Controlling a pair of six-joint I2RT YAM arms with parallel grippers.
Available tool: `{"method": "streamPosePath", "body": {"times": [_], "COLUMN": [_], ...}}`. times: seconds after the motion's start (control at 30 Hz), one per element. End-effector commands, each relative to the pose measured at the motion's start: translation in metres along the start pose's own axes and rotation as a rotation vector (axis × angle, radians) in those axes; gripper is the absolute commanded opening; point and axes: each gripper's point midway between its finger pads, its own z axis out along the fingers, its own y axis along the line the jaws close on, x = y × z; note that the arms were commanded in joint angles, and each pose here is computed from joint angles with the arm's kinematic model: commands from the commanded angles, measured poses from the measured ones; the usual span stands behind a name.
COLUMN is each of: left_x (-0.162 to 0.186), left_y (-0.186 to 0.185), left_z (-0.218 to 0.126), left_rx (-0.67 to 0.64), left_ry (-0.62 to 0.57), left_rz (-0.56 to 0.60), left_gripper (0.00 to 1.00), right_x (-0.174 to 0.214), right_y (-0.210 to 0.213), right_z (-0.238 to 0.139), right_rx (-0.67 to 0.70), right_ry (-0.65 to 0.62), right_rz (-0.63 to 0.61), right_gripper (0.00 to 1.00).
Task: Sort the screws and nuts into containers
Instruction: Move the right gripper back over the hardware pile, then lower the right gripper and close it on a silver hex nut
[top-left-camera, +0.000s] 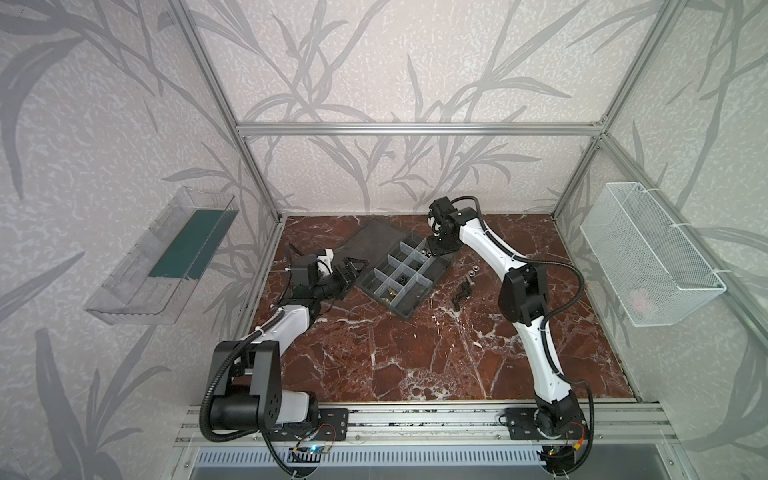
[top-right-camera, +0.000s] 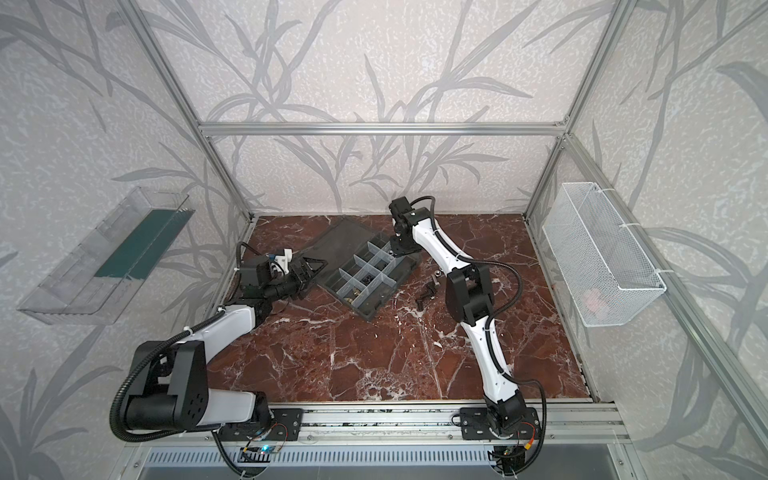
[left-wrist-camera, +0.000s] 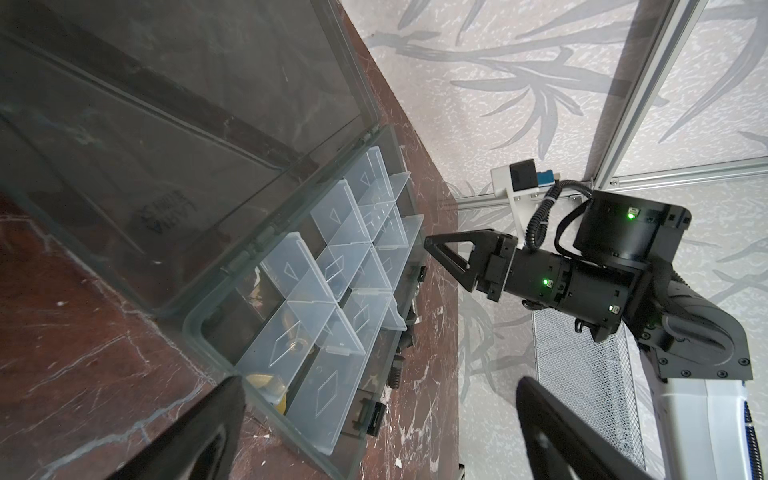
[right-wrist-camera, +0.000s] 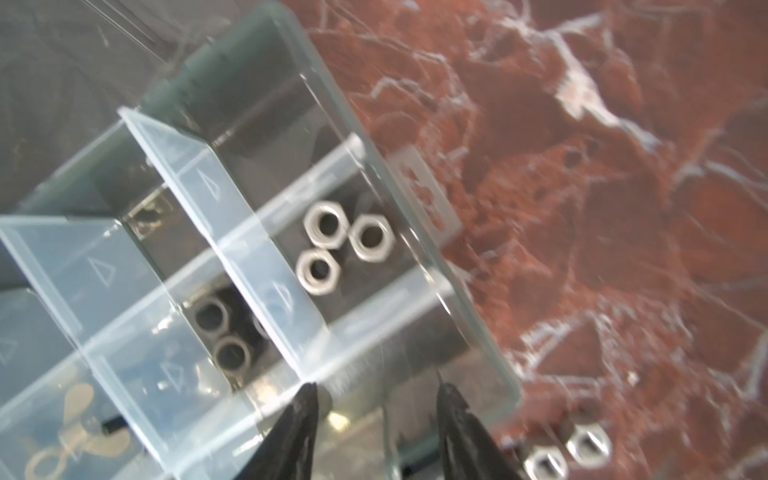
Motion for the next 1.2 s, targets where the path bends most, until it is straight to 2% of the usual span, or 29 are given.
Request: {"method": "streamPosePath", "body": {"times": [0.0,0.2,0.4,0.8,1.17], "left_x": [0.001,-0.001,-0.003,-0.001,-0.002], "left_y": [-0.009,-0.011,-0.01,-0.011,-0.011], "left_z": [-0.003,-0.003,0.0,-0.003,-0.003], "left_rx": [0.032,0.031,0.03,0.026,0.025], "left_ry": [0.001,0.002,0.002,0.001,0.0], "left_rz": [0.02,0.024,0.019,0.022,0.022], "left_gripper": [0.99,1.0,0.99,0.99,1.0], "right_x": [-0.003,0.042,0.071,0.058,0.059], "right_y": [-0.03,-0.082,-0.104,-0.113,-0.122], "right_z": [-0.04,-0.028,-0.006,0.037,0.048], "right_rx": [0.03,0.052,0.075,0.09,0.102], "right_ry": [-0.08,-0.038,0.027,0.035,0.034], "right_rz": [0.074,0.245,0.336,0.518,0.545], "right_gripper": [0.48,0.49,0.5,0.5,0.51]}}
